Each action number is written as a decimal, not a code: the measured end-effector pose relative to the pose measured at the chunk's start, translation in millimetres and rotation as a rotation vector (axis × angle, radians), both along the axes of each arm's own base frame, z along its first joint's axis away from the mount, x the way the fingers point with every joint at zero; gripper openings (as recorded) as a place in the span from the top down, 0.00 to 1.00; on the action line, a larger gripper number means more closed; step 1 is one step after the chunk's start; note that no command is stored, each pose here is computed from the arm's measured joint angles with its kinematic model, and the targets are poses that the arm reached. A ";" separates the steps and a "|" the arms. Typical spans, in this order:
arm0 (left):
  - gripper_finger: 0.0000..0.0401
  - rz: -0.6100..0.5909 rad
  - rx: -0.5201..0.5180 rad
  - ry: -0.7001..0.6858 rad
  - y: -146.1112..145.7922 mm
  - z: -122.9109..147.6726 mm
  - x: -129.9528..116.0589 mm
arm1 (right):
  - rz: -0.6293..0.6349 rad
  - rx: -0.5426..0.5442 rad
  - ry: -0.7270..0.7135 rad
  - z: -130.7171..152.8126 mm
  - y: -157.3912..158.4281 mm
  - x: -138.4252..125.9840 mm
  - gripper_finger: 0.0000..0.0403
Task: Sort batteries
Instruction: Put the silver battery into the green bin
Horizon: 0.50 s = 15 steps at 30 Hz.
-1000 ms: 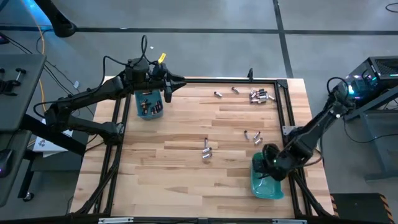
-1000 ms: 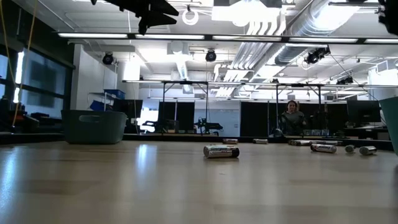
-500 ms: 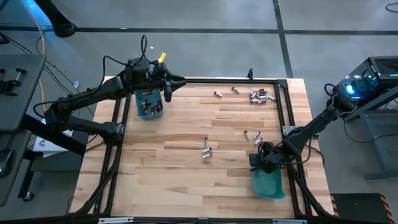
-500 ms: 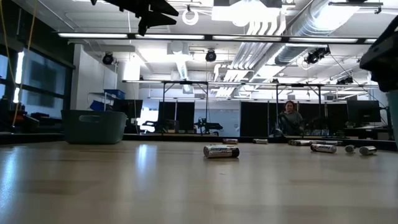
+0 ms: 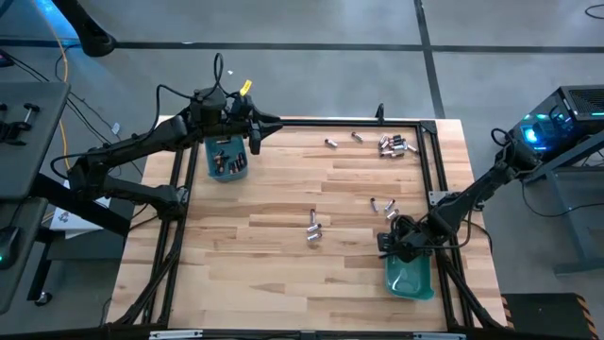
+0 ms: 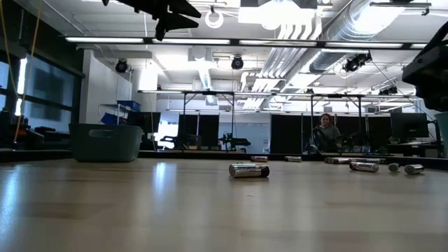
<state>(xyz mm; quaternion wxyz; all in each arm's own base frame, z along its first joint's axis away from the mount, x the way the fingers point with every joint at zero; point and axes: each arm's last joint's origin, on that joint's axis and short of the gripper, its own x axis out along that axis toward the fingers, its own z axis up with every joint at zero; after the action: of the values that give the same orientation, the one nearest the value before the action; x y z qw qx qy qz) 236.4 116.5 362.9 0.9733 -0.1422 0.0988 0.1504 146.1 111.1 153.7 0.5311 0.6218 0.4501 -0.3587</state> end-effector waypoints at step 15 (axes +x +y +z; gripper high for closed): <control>0.68 0.000 -0.001 -0.001 0.0 0.0 0.0 | 0.022 0.225 0.007 72.1 -2.7 -11.7 0.77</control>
<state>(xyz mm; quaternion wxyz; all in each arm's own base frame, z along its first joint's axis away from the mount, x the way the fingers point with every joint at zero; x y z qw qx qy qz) 236.4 116.5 362.9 0.9733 -0.1429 0.0987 0.1503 134.4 108.4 225.8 0.4602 0.6713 0.4962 -0.3023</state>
